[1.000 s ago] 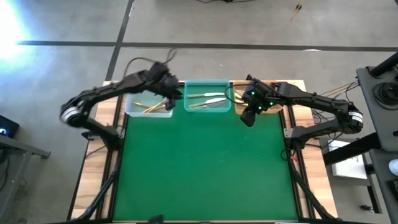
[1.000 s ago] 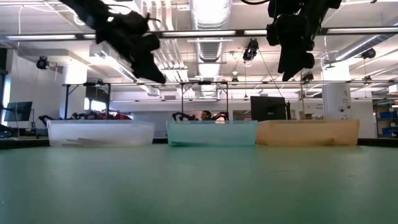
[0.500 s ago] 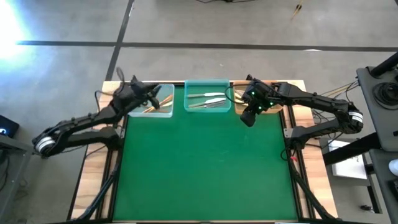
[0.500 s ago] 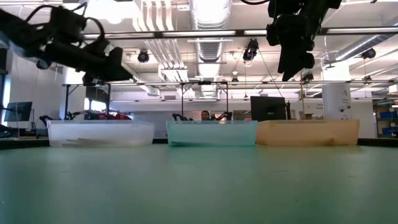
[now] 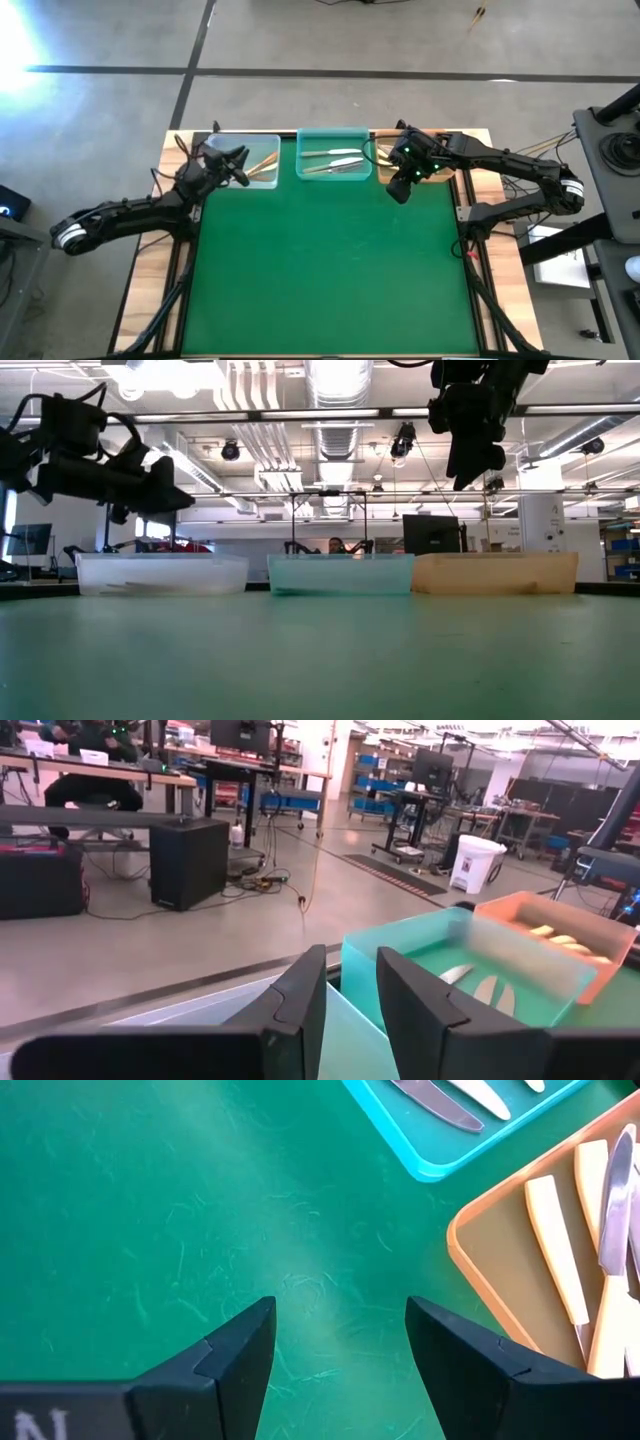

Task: Sort silverware by color (type)
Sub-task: Return to Home Position

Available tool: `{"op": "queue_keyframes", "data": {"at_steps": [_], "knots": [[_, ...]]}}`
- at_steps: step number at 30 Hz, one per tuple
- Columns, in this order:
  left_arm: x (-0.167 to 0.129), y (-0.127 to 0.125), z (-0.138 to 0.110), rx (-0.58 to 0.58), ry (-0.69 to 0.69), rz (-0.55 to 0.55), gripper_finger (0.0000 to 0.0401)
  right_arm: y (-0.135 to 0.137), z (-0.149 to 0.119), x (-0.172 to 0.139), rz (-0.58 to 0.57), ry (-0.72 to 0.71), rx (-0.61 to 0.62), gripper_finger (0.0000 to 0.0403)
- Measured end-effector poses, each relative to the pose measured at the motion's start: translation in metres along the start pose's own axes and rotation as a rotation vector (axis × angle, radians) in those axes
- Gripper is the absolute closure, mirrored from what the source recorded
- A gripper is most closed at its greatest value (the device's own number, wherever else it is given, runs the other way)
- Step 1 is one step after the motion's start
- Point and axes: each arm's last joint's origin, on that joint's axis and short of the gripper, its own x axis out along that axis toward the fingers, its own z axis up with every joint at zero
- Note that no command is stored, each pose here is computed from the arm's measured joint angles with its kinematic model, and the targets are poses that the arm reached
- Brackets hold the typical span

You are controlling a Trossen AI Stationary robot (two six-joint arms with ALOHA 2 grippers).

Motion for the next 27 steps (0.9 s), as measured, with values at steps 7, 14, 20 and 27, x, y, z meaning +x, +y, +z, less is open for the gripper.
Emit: {"op": "queue_keyframes", "data": {"at_steps": [7, 14, 20, 27], "knots": [[0.000, 0.000, 0.003, -0.003, -0.025, -0.004, 0.0326, 0.000, 0.000, 0.000, 0.000, 0.000, 0.000, 0.0188], [0.004, -0.001, 0.004, -0.001, -0.011, -0.002, 0.0326, 0.000, 0.000, 0.000, 0.000, 0.000, 0.000, 0.0188], [-0.006, -0.002, 0.012, -0.011, -0.074, -0.017, 0.0326, 0.003, -0.010, -0.002, 0.175, 0.073, -0.560, 0.0188], [-0.019, -0.003, 0.031, -0.032, -0.222, -0.043, 0.0326, 0.004, -0.008, -0.001, 0.210, -0.012, -1.280, 0.0188]]}}
